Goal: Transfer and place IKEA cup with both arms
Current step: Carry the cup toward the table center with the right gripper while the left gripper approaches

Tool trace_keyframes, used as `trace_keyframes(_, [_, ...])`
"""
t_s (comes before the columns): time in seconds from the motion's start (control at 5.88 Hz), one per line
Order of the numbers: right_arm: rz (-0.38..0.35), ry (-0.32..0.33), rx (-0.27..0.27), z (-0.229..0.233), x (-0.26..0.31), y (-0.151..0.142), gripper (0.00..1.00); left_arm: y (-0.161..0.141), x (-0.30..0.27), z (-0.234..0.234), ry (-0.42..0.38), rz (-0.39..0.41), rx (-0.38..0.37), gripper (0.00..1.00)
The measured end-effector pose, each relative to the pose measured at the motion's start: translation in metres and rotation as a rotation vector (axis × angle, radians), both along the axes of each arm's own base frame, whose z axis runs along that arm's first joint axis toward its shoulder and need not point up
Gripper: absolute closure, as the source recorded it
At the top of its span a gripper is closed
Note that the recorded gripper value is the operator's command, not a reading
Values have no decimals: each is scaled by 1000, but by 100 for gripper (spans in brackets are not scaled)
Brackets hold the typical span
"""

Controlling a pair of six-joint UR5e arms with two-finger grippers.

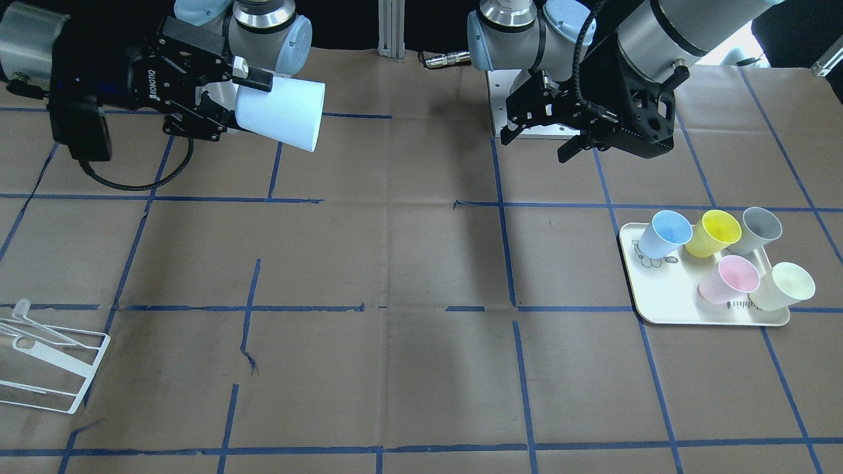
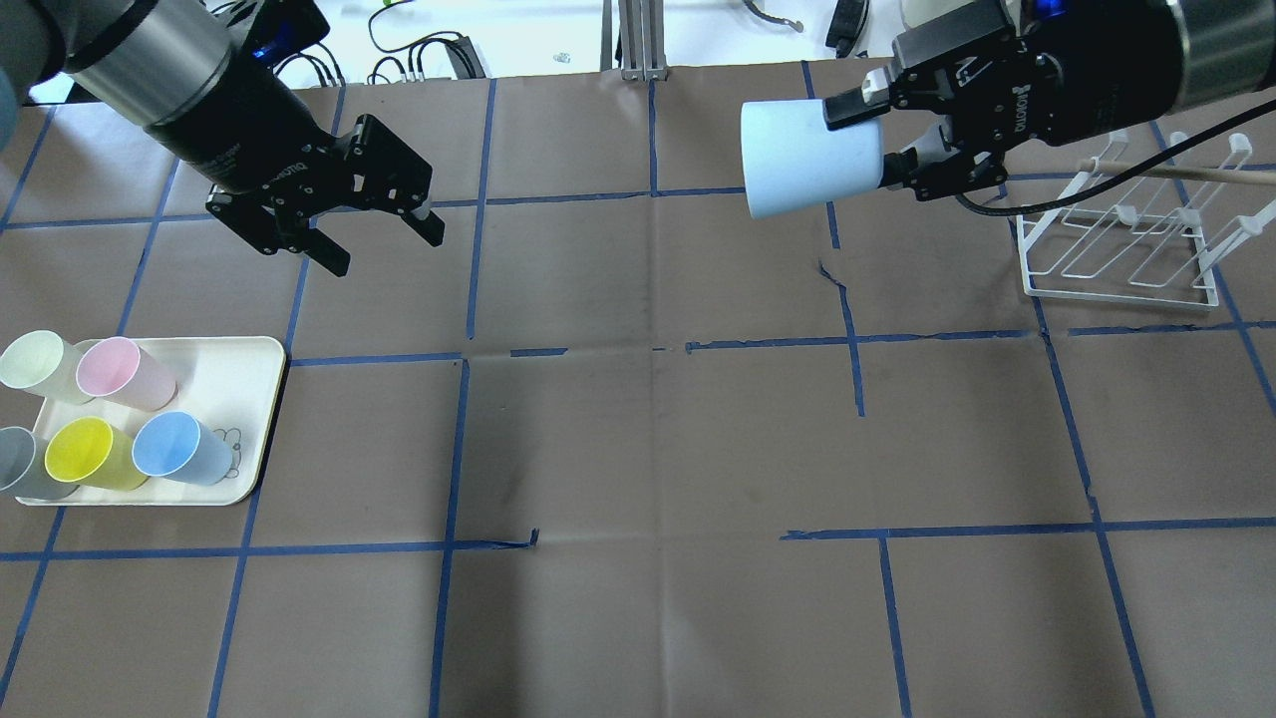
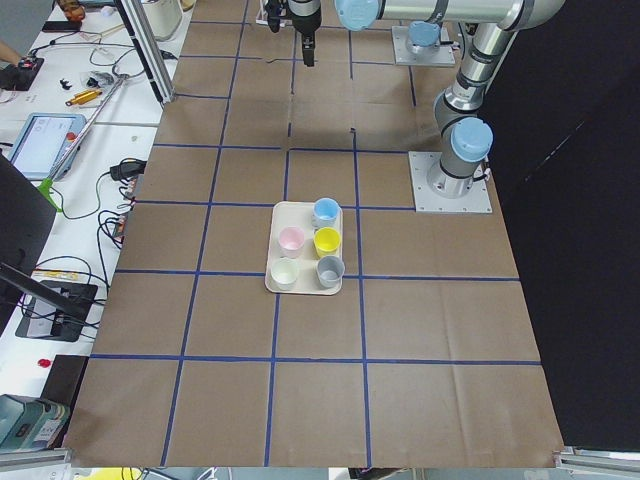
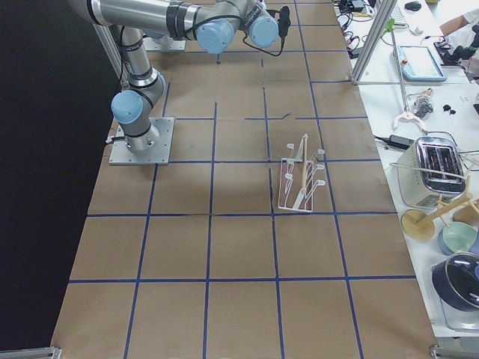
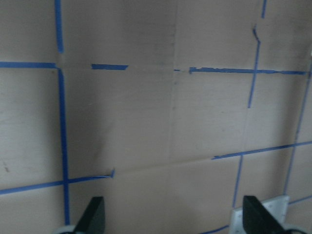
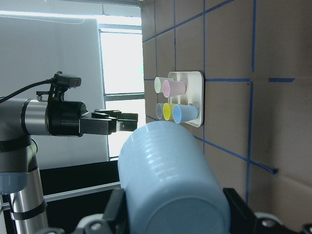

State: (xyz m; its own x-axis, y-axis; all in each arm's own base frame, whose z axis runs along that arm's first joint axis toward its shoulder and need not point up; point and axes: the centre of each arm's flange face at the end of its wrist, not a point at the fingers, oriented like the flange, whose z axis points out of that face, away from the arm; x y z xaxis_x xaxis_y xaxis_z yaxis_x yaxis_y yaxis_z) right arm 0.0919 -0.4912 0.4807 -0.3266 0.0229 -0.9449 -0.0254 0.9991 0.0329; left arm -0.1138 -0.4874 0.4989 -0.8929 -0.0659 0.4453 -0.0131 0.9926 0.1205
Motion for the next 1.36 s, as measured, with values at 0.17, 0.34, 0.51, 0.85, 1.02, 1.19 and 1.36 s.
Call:
trace_keyframes(0.17, [-2, -46, 10, -12, 15, -4, 80, 0, 10, -3, 117, 45, 47, 2])
trace_keyframes(0.34, [1, -77, 17, -25, 25, -8, 81, 1, 10, -9, 223, 78, 81, 2])
trace_keyframes(0.51, [0, -99, 26, -32, 33, -10, 82, 0, 2, -16, 351, 116, 100, 2])
trace_keyframes(0.85, [1, -127, 39, -32, 50, -8, 82, -2, -14, -19, 596, 196, 100, 1])
trace_keyframes(1.02, [6, -132, 43, -32, 56, -7, 82, -5, -18, -14, 695, 229, 87, 1])
trace_keyframes(1.19, [8, -133, 44, -32, 57, -6, 82, -9, -24, -6, 797, 256, 66, 1])
trace_keyframes(1.36, [9, -132, 44, -32, 58, -6, 82, -10, -33, 1, 875, 265, 48, 1])
